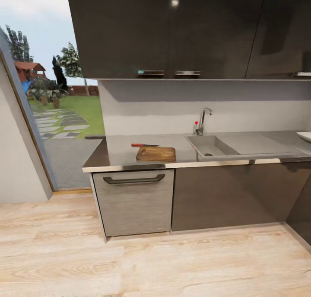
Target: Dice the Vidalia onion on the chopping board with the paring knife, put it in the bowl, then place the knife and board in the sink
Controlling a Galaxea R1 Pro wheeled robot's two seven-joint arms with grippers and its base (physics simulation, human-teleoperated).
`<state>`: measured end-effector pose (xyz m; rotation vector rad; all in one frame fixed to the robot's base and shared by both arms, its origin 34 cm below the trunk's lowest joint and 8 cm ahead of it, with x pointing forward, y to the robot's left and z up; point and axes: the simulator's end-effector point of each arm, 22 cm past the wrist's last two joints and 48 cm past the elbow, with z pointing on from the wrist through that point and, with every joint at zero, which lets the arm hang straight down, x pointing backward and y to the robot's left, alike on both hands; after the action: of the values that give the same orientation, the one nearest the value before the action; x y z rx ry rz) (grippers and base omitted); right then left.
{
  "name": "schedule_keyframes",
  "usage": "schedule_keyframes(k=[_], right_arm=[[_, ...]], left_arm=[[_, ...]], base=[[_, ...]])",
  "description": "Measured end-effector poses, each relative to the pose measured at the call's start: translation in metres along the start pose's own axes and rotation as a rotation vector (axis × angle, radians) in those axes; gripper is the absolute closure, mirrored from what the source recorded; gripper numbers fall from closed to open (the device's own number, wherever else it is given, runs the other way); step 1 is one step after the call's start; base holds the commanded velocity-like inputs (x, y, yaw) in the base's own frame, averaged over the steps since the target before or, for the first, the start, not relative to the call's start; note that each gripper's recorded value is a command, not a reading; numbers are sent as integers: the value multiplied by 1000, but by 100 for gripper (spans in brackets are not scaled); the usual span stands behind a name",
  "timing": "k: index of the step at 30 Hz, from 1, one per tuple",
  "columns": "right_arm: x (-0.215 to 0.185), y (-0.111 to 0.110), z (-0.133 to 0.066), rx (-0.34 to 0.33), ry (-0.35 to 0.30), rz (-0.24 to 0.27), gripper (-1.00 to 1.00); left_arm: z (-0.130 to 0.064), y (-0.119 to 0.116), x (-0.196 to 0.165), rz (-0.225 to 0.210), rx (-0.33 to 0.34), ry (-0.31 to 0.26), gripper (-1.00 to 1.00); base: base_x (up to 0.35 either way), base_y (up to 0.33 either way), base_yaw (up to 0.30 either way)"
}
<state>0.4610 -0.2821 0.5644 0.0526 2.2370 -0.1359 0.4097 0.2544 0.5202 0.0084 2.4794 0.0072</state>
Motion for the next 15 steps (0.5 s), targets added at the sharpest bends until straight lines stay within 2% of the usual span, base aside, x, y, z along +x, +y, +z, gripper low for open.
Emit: schedule_keyframes(k=[6,11,15], right_arm=[[1,0,0,0,1,-1,-100],[1,-1,0,0,2,-1,-100],[1,0,0,-1,2,-2,-100]], left_arm=[[0,1,1,-1,-1,2,-100],[0,1,1,-1,-2,1,-100],[0,1,1,-1,-2,1,-100]], base=[[190,-241,200],[258,-196,53],[289,-97,11]])
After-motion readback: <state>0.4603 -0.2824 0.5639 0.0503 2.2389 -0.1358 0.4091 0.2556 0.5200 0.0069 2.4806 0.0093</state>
